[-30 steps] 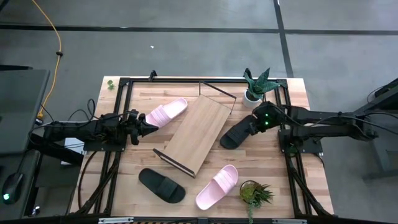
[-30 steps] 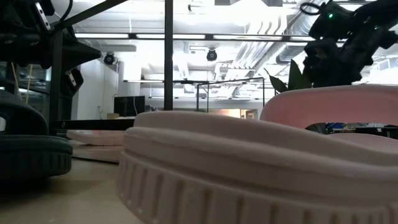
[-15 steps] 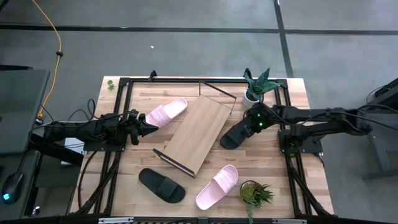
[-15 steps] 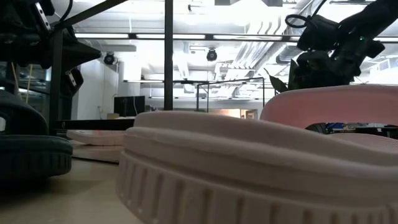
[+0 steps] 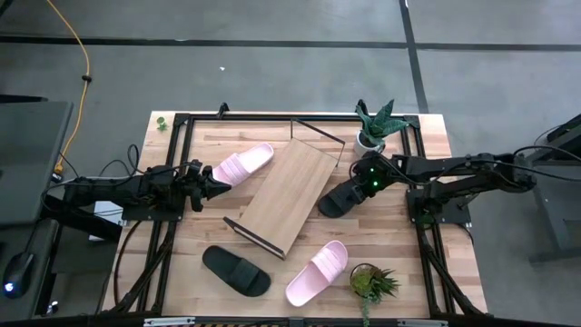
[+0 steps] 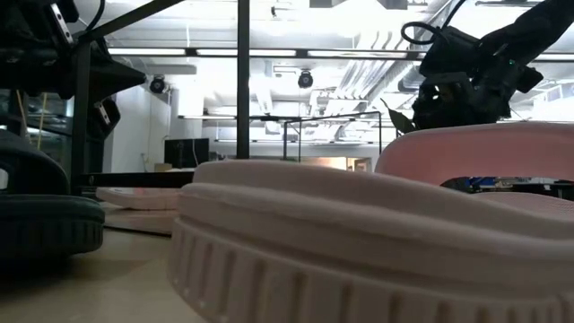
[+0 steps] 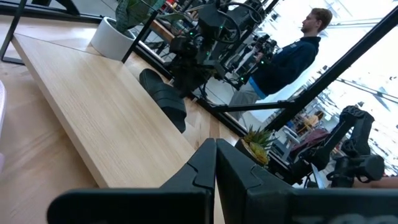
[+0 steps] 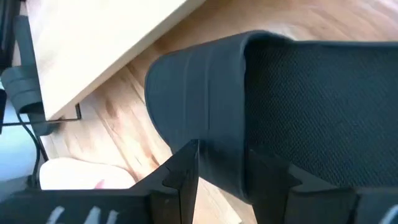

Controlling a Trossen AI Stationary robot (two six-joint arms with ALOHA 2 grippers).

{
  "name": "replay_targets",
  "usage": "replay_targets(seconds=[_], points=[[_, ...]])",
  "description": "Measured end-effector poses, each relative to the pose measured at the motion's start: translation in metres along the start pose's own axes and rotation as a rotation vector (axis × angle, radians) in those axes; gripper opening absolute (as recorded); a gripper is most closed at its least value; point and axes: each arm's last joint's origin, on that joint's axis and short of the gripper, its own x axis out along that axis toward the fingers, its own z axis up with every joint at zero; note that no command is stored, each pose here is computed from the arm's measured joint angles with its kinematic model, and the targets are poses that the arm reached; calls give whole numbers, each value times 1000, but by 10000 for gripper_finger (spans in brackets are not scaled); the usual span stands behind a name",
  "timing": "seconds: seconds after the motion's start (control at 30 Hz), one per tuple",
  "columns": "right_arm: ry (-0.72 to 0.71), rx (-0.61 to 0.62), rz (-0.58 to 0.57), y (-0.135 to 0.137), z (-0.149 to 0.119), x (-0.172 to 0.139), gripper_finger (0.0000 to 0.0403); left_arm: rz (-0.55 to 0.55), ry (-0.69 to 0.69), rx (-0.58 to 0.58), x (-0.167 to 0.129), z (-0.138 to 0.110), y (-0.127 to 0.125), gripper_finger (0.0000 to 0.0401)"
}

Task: Pick and place slides into the shelf
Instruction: Put the top black slipper on the shelf

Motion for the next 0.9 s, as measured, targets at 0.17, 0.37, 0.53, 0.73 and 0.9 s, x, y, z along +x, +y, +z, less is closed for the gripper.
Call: replay_targets(seconds=[0.17,0.37,0.53,0.73,0.9], points=[[9,-6,-4,2,-3,1,110,0,0,0,0,0,0,1],[12,-13,-6,3,-4,1,83,0,0,0,0,0,0,1],[12,-14,-4,3,-4,1,30,0,0,0,0,0,0,1],[16,-14,2,3,-4,1,5,0,0,0,0,0,0,1],[24,-12,14,7,-7,1,2,0,0,0,0,0,0,1]])
